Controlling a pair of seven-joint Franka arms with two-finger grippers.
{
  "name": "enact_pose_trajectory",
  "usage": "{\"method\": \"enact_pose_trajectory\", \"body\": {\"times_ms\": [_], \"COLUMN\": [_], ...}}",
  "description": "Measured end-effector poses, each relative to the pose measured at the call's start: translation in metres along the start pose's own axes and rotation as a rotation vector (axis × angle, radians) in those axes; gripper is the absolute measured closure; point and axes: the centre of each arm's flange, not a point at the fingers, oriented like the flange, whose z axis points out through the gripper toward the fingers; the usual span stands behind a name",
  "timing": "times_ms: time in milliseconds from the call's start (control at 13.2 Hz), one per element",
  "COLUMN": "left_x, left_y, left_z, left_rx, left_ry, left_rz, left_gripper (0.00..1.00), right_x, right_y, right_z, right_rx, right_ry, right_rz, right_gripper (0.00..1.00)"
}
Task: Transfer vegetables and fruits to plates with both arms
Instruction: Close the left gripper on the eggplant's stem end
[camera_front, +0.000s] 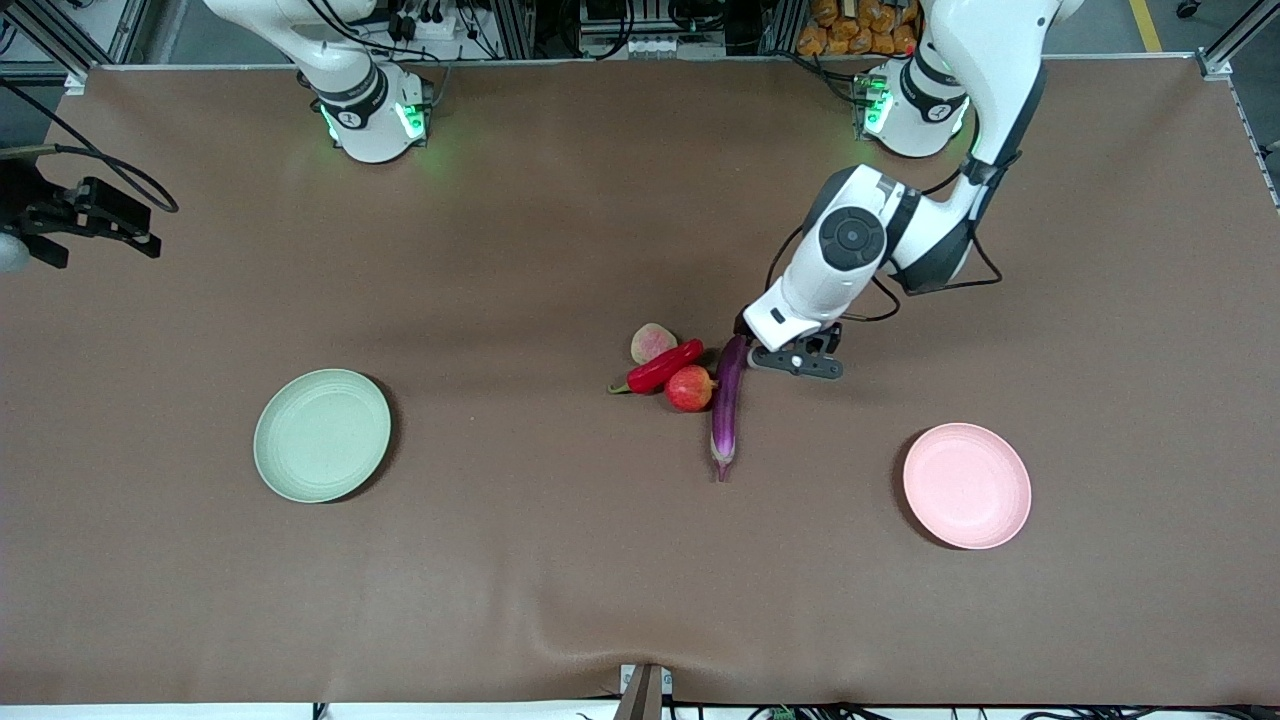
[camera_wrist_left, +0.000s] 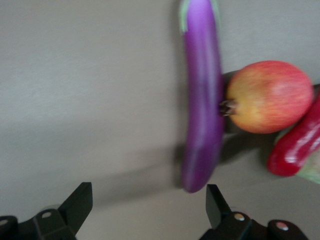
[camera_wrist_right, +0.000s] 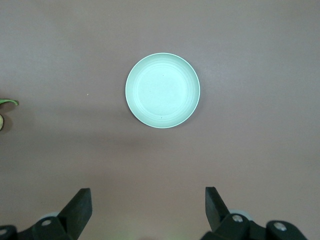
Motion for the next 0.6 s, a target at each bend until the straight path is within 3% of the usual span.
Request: {"method": "enact_pose_trajectory", "body": {"times_ms": [151, 453, 604], "left_x": [-0.015, -0.028, -0.03], "left_y": [0.006, 0.018, 0.021], "left_z": [0.023, 0.061, 0.067], "left_rx": [-0.026, -0.045, -0.048], "left_ry": [0.044, 0.044, 0.044], "left_rz": [0.017, 0.04, 0.044], "left_gripper": [0.0, 0.02, 0.14], "right_x": [0.0, 0.0, 0.0], "right_y": [0.0, -0.001, -0.002], "right_z": [0.0, 0.0, 0.0], "right_rx": [0.0, 0.0, 0.0], "right_ry": [0.0, 0.0, -0.001], "right_rz": [0.0, -0.002, -0.004], "right_gripper": [0.0, 0.0, 0.0]}}
